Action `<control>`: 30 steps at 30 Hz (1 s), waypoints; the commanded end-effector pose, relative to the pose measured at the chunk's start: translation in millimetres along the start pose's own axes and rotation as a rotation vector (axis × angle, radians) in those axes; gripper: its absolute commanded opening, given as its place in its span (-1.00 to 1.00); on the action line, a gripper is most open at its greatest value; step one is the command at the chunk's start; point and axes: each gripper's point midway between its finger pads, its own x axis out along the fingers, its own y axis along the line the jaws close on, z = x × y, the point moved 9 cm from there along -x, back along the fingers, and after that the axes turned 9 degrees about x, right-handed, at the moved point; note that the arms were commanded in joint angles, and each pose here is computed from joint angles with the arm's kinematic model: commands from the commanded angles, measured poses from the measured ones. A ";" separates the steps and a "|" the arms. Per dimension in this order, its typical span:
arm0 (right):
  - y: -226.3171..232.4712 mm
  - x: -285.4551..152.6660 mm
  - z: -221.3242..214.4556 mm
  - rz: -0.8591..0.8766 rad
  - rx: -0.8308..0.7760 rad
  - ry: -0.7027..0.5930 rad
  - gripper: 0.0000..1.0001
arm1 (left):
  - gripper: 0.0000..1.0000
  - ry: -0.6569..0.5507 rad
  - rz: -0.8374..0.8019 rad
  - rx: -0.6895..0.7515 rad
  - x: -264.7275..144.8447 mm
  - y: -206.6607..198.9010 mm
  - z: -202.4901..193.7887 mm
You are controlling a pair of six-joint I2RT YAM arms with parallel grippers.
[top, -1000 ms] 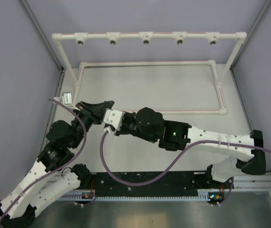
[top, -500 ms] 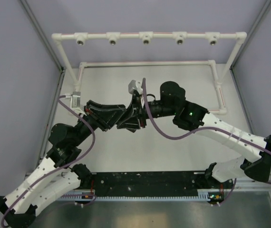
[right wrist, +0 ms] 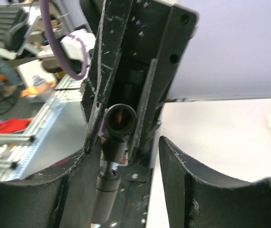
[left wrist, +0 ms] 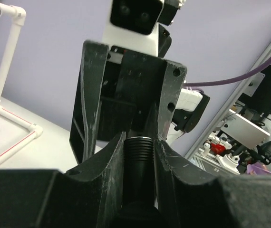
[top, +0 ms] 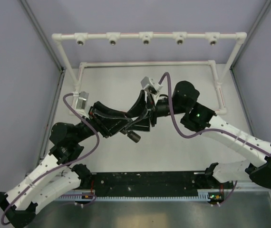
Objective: Install the water faucets
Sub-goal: Screw the water faucet onto the adaptor.
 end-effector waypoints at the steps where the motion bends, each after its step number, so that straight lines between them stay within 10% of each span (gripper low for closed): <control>1: 6.4 -22.8 28.4 -0.186 -0.248 -0.137 0.04 | -1.00 -0.070 0.022 0.038 -1.7 -18.6 28.9; 15: 1.9 -4.0 17.9 -0.616 -0.503 -0.102 0.17 | -1.00 -0.227 0.704 -0.059 -14.4 31.3 46.0; 30: -7.4 49.7 -2.0 -0.826 -0.738 -0.017 0.04 | -1.00 -0.268 0.865 -0.145 -19.1 40.9 47.7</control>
